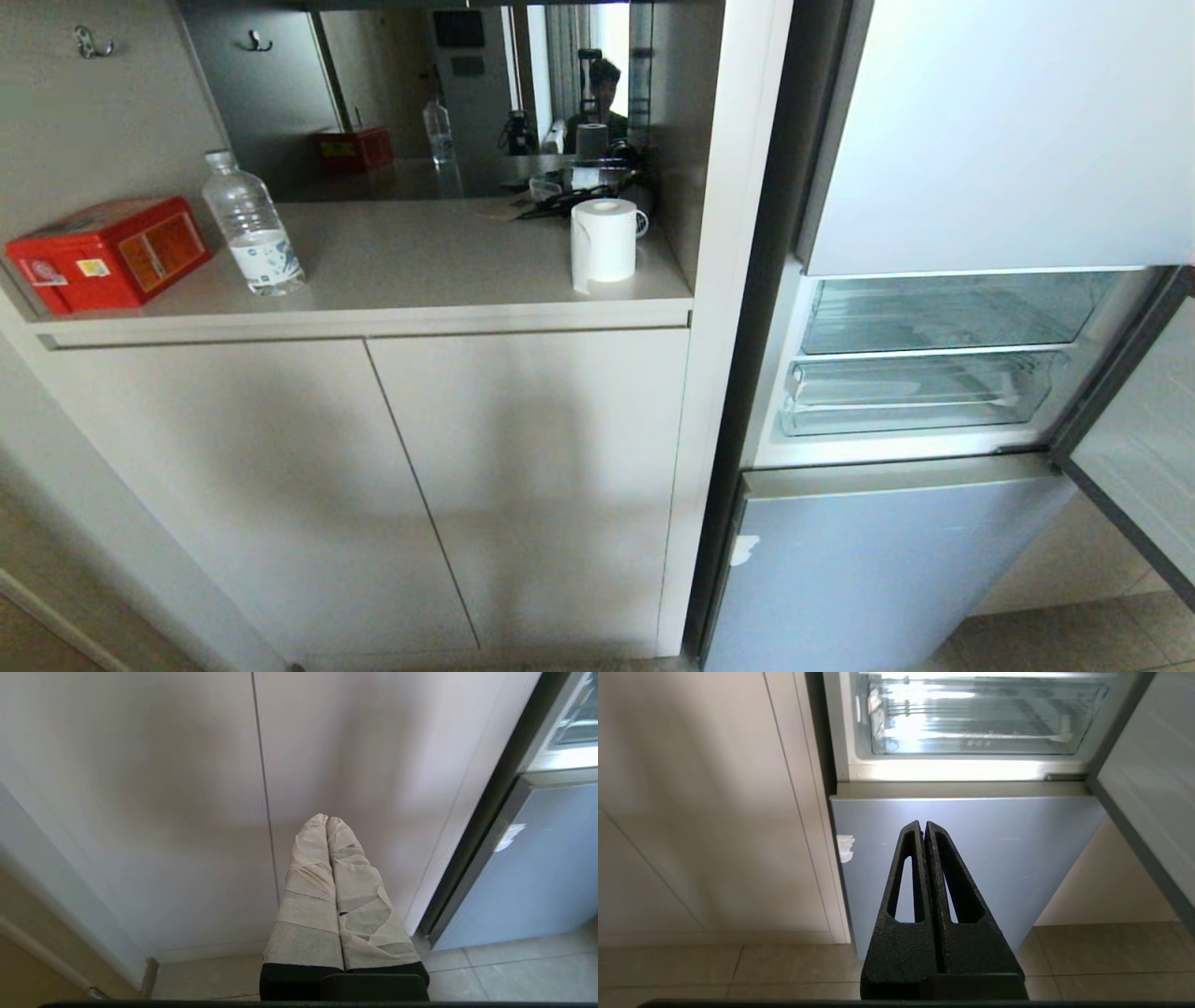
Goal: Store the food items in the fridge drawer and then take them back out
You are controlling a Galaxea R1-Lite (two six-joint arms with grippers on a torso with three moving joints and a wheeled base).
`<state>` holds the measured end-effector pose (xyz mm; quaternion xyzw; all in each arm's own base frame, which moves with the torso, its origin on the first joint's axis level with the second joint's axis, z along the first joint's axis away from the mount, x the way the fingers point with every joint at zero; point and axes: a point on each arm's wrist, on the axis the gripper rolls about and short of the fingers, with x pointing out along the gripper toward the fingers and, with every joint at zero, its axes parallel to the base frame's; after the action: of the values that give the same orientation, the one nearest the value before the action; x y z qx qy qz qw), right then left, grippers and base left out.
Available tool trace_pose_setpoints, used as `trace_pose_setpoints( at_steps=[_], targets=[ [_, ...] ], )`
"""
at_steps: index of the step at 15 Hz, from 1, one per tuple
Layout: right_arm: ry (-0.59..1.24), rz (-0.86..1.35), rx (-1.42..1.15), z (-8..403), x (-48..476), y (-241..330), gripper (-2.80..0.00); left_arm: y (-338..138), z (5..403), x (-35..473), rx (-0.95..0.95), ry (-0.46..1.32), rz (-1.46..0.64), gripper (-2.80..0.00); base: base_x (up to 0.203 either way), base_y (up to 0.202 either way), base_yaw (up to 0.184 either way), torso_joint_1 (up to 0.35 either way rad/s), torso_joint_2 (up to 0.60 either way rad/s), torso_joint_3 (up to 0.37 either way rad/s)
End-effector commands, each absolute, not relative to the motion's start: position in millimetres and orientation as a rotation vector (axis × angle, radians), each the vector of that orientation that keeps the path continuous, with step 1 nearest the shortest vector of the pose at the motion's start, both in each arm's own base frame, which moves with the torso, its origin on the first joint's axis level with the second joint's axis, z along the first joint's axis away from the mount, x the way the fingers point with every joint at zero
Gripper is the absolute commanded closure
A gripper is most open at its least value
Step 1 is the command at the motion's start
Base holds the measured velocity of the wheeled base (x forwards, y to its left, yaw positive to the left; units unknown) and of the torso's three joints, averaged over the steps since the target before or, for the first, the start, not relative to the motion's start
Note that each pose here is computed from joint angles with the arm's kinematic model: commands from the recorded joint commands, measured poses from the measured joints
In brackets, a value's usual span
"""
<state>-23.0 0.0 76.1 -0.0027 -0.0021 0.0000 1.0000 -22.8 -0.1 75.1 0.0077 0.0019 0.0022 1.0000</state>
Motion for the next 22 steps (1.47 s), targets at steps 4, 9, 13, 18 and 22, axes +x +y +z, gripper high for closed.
trace_pose_setpoints(
  at_steps=[4,9,13,18,22],
  targets=[
    [-0.003,0.0,-0.006,76.1,-22.9,0.0,0.0,0.0,75.1,-22.6,0.015,0.007,0.004,0.0,0.0,0.0,0.0,-0.14,0.3,0.148],
    [-0.003,0.0,-0.006,76.1,-22.9,0.0,0.0,0.0,75.1,-22.6,0.015,0.007,0.004,0.0,0.0,0.0,0.0,-0.139,0.31,0.16],
    [-0.003,0.0,-0.006,76.1,-22.9,0.0,0.0,0.0,75.0,-22.7,0.015,0.006,0.005,0.0,0.0,0.0,0.0,-0.151,0.32,0.165],
    [-0.003,0.0,-0.006,76.1,-22.9,0.0,0.0,-0.1,75.1,-22.7,0.015,0.006,0.003,0.0,0.0,0.0,0.0,-0.159,0.34,0.175],
    [-0.003,0.0,-0.006,76.1,-22.9,0.0,0.0,-0.1,75.1,-22.6,0.015,0.007,0.004,0.0,0.0,0.0,0.0,-0.172,0.36,0.191]
  ],
)
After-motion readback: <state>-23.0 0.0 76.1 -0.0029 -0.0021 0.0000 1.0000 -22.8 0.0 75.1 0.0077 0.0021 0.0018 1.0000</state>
